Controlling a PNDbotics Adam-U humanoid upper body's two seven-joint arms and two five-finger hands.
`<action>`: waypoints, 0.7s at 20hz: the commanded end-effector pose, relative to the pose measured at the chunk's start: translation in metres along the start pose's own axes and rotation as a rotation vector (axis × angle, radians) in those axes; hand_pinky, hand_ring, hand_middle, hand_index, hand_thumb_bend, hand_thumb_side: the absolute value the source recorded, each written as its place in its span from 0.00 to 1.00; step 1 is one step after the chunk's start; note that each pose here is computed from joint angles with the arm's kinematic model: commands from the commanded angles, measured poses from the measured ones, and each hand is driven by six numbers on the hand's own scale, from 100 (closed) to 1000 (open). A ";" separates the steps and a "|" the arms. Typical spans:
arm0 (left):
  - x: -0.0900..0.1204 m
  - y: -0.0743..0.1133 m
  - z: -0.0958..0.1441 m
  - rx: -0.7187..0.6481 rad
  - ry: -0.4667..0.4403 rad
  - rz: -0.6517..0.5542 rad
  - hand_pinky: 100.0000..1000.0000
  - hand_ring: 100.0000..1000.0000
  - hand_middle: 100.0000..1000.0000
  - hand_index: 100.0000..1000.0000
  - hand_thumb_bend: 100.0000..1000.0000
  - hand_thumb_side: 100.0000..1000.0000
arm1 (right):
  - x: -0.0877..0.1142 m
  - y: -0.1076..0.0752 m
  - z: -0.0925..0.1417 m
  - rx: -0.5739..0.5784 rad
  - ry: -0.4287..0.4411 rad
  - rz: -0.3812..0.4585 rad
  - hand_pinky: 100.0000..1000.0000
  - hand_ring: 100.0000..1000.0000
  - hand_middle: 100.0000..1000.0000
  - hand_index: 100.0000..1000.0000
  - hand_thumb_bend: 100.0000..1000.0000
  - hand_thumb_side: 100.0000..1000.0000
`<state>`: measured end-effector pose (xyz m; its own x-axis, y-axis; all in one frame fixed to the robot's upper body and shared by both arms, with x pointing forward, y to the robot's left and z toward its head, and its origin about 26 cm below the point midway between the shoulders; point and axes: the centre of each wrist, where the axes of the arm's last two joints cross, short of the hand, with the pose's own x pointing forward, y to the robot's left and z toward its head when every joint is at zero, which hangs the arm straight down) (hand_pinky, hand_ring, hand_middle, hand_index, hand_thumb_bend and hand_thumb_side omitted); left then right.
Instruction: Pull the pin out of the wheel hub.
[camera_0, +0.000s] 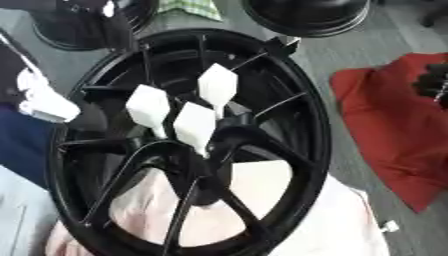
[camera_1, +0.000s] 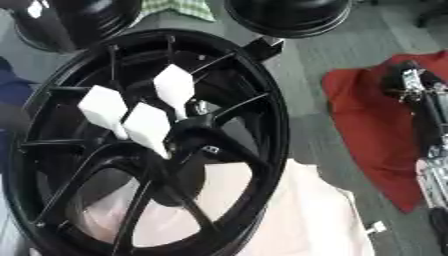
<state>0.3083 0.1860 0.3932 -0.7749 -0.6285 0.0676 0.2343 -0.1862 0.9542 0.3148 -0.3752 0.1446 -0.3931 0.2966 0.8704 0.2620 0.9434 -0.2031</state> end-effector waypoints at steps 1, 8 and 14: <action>-0.002 0.006 -0.004 0.007 0.008 0.006 0.75 0.73 0.65 0.78 0.56 0.31 | 0.007 -0.001 -0.005 0.006 -0.029 0.005 0.72 0.63 0.56 0.69 0.00 0.75; -0.019 0.000 -0.023 -0.034 0.010 0.073 0.74 0.73 0.67 0.79 0.58 0.25 | 0.009 0.002 -0.006 0.009 -0.036 -0.008 0.72 0.63 0.56 0.69 0.00 0.75; -0.029 -0.005 -0.034 -0.057 0.028 0.092 0.74 0.73 0.67 0.78 0.56 0.22 | 0.010 0.004 -0.008 0.010 -0.044 -0.018 0.72 0.63 0.56 0.69 0.00 0.75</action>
<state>0.3500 0.1774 0.3684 -0.7353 -0.6566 0.1680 0.3584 -0.1663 0.9186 0.3188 -0.3695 0.1470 -0.4115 0.2779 0.8680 0.2488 0.9505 -0.1863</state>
